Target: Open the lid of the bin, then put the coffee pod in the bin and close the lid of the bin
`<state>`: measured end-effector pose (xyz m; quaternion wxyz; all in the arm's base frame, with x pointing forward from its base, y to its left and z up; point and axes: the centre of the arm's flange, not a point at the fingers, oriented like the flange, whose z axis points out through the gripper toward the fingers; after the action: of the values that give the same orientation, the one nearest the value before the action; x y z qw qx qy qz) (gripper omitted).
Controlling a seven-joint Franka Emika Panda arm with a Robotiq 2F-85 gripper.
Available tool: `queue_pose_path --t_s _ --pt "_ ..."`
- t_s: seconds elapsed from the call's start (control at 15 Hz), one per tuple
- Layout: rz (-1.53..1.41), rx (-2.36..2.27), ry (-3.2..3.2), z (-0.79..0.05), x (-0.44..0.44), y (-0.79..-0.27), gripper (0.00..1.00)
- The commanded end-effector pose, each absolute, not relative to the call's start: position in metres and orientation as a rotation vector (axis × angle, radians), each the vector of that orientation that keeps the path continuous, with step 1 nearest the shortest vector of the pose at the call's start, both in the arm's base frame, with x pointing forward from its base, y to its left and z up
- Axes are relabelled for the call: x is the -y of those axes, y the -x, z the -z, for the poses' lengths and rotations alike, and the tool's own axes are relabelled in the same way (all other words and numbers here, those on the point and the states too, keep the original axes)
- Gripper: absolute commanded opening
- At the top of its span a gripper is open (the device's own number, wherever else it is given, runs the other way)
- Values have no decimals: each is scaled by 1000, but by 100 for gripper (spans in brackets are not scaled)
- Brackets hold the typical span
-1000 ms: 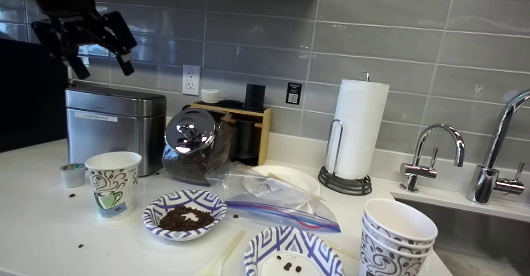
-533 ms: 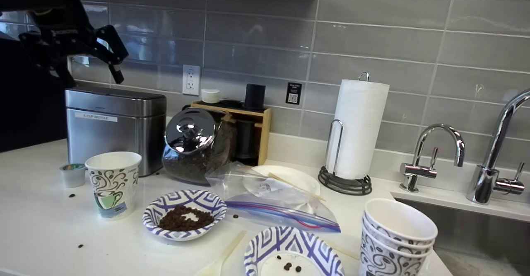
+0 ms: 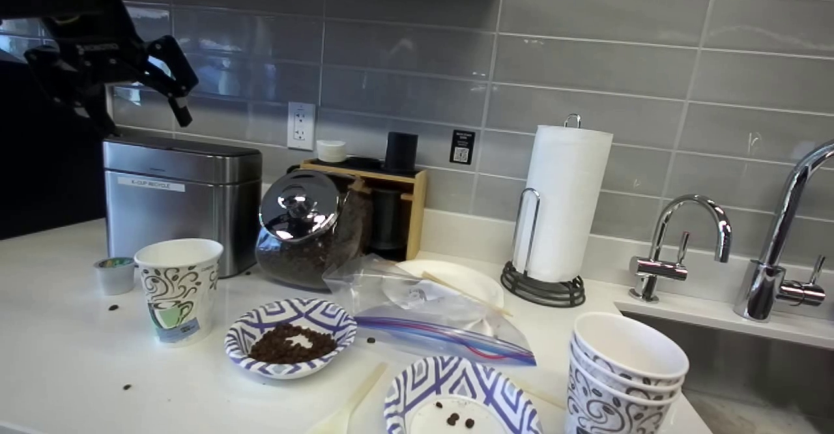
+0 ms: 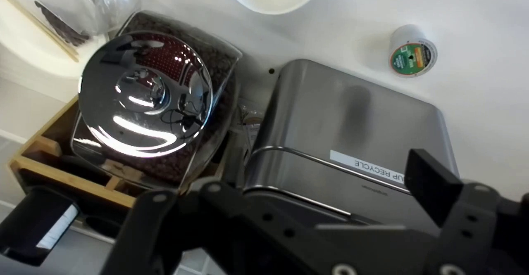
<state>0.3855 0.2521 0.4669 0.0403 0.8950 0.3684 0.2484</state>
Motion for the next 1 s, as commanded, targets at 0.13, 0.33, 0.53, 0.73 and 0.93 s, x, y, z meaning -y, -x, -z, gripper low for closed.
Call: queue_pose_path --t_s 0.13,0.33,0.53,0.73,0.93 --pt "-919 -1289 -2666 -447 -267 -373 100" --pt "-931 -1370 -2585 -440 -275 -373 100" --pt "-917 -1466 -2478 -433 -284 -377 100" --pt "-915 -1551 -2368 -425 -293 -377 100" --pt "-933 -1611 -2247 -416 -301 -377 100"
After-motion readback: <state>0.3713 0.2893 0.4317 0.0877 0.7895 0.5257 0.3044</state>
